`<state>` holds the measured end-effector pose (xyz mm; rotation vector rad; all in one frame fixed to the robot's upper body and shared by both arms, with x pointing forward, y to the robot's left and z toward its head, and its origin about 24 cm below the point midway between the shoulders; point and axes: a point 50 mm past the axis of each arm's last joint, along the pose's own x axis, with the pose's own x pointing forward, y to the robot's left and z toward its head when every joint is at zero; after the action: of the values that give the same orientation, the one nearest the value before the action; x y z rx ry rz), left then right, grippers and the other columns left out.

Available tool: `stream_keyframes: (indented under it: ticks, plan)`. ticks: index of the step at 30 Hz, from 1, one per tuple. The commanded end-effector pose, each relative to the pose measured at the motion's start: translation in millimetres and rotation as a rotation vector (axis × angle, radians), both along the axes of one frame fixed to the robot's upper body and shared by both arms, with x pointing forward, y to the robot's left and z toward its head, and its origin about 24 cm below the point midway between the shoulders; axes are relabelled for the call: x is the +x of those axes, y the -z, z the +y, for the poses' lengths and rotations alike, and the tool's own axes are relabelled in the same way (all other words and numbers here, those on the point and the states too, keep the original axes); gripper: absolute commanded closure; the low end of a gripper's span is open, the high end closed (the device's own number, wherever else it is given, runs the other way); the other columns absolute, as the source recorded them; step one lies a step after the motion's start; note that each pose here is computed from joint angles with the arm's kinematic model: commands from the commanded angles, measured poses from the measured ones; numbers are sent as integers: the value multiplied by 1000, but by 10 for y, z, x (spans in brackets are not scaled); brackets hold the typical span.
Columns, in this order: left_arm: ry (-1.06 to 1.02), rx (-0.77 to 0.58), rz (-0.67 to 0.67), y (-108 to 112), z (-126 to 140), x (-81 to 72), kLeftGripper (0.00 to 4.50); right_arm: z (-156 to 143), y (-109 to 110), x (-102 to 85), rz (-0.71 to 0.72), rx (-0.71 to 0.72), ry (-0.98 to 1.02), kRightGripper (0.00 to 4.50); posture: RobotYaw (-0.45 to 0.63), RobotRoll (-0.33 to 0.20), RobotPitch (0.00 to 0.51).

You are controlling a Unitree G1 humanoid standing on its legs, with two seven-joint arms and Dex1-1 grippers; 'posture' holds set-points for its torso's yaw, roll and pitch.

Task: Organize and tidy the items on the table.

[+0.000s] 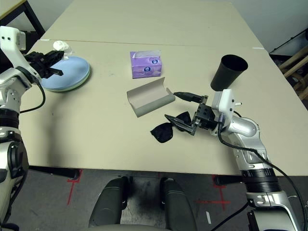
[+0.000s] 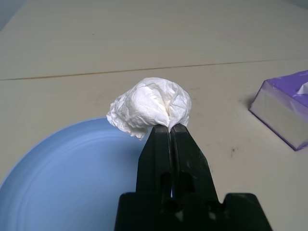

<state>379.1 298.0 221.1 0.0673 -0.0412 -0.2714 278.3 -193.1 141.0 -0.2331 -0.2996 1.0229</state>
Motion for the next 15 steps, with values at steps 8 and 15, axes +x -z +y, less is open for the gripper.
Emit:
stream_keyframes:
  ticks: [8, 15]
  plan:
    - [-56, 33, 57, 116, 41, 42, 4460, -19, -34, -36, 12, 15, 14, 0, 163, 0, 158]
    - [-141, 48, 64, 144, 107, 31, 2359, 23, -74, -24, 5, 12, 3, 0, 176, 0, 161]
